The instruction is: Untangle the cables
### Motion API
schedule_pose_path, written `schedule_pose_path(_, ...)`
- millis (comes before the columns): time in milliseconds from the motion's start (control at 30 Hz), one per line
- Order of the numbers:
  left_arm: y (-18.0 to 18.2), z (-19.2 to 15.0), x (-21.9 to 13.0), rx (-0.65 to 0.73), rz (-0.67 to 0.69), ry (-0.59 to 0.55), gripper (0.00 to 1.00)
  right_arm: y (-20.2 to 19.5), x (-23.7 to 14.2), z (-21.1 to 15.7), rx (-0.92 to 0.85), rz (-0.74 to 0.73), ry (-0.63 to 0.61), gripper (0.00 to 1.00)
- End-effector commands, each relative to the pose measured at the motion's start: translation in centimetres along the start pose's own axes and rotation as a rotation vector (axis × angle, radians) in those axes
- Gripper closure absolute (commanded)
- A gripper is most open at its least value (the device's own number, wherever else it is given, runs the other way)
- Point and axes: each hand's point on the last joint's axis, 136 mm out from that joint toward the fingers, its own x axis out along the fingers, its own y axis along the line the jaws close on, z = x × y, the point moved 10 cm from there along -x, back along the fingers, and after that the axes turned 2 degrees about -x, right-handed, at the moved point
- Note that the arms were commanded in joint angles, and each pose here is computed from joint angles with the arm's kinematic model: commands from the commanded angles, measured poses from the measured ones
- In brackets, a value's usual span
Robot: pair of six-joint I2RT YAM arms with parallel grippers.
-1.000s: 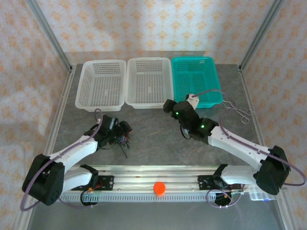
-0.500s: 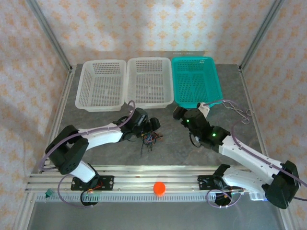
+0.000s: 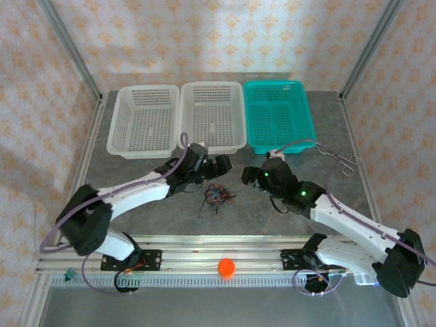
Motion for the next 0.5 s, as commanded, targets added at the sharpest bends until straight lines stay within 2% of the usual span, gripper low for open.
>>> schedule_pose_path(0,1.9,0.9,-2.6,0.045,0.062,-0.067,0.09,1.8,0.4,0.0,-0.219,0.125,0.127,0.37)
schedule_pose_path(200,5.5,0.0,-5.4,0.022,-0.027,-0.037,0.09,4.2,2.3,-0.6,-0.36,0.227,0.299,0.58)
schedule_pose_path(333,5.2,-0.8,-6.4,0.089,-0.123,0.001,0.08,5.1,3.7,-1.3,-0.443,0.271,0.401,0.64)
schedule_pose_path(467,5.0,-1.2,-7.1,0.121,-0.126,-0.037,0.06,5.6,5.3,-1.9,-0.492,0.296,0.509,0.68)
